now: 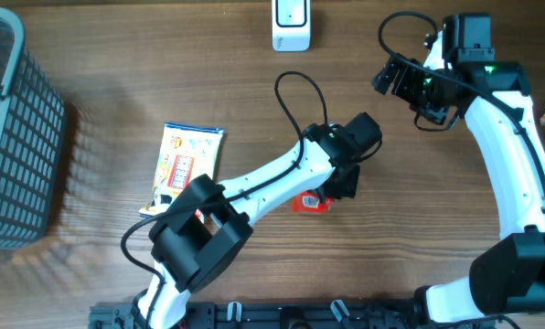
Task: Scan the item barcode
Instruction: 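Lower the red bag onto the table center and release it, then reach the right gripper to the red bag and grasp it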
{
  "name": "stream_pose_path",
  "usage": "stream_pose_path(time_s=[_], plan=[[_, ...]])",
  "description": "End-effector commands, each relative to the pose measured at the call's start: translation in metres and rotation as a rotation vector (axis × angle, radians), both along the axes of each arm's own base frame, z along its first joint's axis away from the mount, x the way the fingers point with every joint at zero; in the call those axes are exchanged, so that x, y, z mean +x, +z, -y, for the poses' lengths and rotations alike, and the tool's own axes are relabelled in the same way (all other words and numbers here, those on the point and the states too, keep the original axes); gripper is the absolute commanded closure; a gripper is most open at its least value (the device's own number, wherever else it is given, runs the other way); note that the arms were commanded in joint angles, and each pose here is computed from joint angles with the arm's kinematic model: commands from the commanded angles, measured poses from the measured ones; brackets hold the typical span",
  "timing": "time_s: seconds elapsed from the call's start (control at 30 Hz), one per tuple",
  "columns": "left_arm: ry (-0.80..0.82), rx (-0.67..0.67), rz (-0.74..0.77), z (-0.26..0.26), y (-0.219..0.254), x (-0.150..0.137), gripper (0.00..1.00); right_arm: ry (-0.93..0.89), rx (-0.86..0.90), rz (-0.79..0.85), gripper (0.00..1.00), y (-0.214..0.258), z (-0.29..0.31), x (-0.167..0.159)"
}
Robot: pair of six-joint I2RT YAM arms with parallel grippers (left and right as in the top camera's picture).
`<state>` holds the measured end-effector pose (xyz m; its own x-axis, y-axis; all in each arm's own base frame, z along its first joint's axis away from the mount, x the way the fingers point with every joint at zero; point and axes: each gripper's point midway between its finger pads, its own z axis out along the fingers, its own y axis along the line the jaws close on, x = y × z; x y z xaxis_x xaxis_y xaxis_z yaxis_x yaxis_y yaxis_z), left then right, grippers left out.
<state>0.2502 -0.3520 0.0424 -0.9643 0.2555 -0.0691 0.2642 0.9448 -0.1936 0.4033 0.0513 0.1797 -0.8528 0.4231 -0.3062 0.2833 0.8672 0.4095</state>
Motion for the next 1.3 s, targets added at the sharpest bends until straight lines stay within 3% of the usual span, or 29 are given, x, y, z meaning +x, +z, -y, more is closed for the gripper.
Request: stream_pose_path(time_s=[0.0, 0.1, 0.13, 0.3, 0.37, 0.53, 0.77, 0.97, 1.27], plan=[[0.000, -0.152, -0.016, 0.006, 0.054, -0.005, 0.66, -0.010, -0.009, -0.013, 0.00, -0.005, 0.001, 0.000], [0.015, -0.241, 0.027, 0.002, 0.094, 0.001, 0.30, -0.010, -0.009, -0.013, 0.00, -0.005, 0.001, 0.000], [0.025, -0.284, 0.052, -0.003, 0.114, 0.004, 0.22, -0.010, -0.009, -0.013, 0.00, -0.005, 0.001, 0.000], [0.102, -0.369, 0.147, -0.042, 0.176, 0.016, 0.22, -0.010, -0.009, -0.013, 0.00, -0.005, 0.001, 0.000], [0.193, -0.331, 0.220, -0.081, 0.194, 0.030, 0.00, -0.010, -0.009, -0.013, 0.00, -0.005, 0.001, 0.000], [0.521, -0.158, 0.286, -0.186, 0.204, 0.053, 0.00, -0.010, -0.009, -0.013, 0.00, -0.005, 0.001, 0.000], [0.710, 0.108, 0.228, -0.273, 0.181, 0.047, 0.00, -0.038, 0.006, -0.010, 0.00, -0.004, 0.001, 0.003], [0.743, 0.203, 0.297, -0.294, 0.183, 0.054, 0.00, -0.253, 0.130, 0.002, 0.00, 0.006, 0.001, 0.019], [0.750, 0.220, 0.318, -0.290, 0.167, 0.080, 0.00, 0.037, 0.035, -0.182, 0.00, -0.023, -0.035, -0.034]])
